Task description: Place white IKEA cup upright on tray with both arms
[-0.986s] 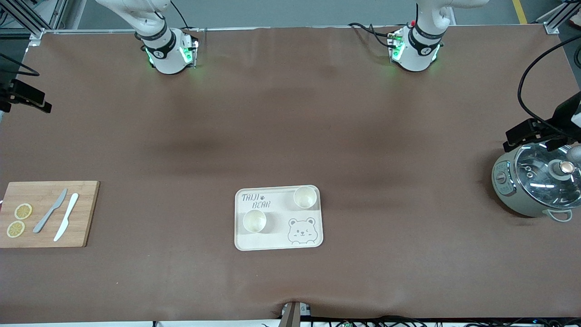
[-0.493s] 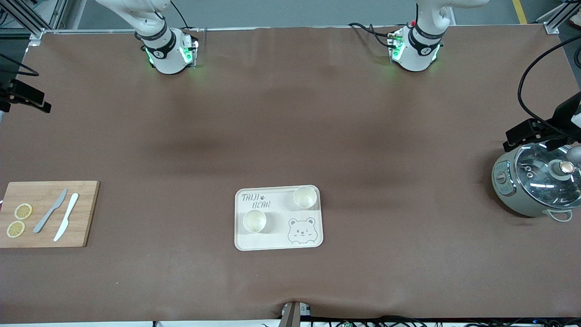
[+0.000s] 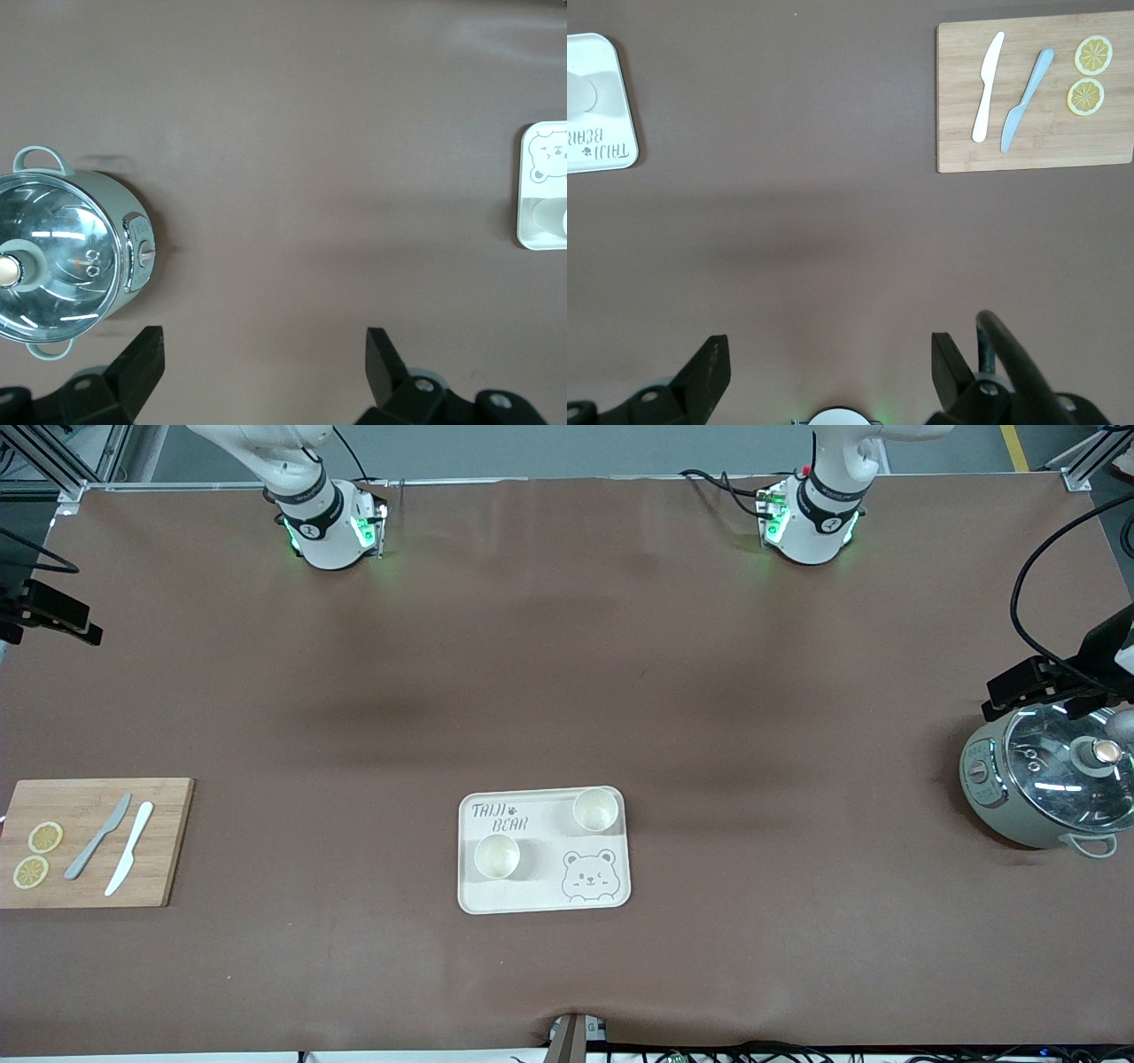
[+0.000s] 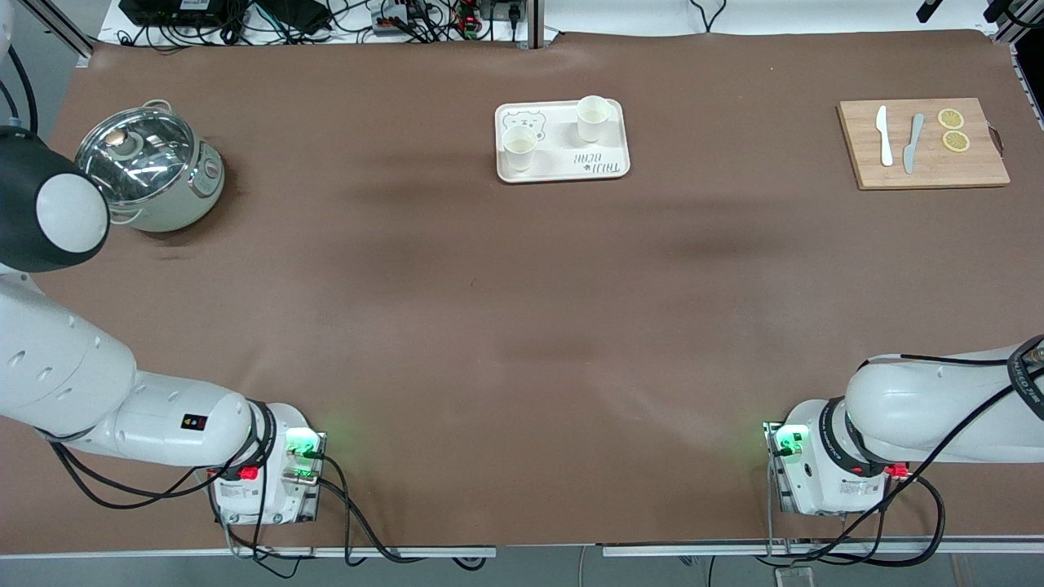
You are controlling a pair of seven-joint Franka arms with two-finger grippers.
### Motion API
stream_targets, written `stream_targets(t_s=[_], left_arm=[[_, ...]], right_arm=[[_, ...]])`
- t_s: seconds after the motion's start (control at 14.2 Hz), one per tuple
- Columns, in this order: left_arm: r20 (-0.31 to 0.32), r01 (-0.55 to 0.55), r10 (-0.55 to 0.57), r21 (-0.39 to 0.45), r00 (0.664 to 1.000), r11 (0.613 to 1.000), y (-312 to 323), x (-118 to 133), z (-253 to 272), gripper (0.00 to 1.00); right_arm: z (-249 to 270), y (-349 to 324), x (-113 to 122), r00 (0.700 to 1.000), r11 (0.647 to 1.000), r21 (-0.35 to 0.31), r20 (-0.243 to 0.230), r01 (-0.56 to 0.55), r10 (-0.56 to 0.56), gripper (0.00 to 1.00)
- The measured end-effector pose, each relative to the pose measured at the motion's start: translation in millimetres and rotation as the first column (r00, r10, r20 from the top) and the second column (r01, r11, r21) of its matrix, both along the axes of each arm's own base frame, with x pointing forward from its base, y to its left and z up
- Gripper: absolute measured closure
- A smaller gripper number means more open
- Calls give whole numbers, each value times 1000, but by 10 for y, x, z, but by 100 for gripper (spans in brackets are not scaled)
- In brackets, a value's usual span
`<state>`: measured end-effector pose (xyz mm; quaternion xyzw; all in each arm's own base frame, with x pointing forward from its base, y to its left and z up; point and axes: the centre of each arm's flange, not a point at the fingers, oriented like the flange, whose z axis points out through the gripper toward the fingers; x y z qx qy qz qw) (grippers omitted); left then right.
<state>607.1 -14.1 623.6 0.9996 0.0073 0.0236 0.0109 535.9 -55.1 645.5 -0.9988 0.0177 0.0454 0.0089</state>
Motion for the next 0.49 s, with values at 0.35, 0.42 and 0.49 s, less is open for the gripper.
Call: stream_targets(t_s=[0.35, 0.42, 0.49], left_arm=[[0, 0, 0, 0, 1000, 1000, -2, 0, 0, 0], [0, 0, 0, 0, 1000, 1000, -2, 0, 0, 0], [0, 0, 0, 0, 1000, 1000, -2, 0, 0, 0]], right_arm=[[-58, 14, 34, 1000, 1000, 2, -11, -4, 4, 0], [-58, 20, 35, 1000, 1000, 2, -11, -5, 5, 0], [-59, 25, 35, 1000, 1000, 2, -11, -6, 6, 0]])
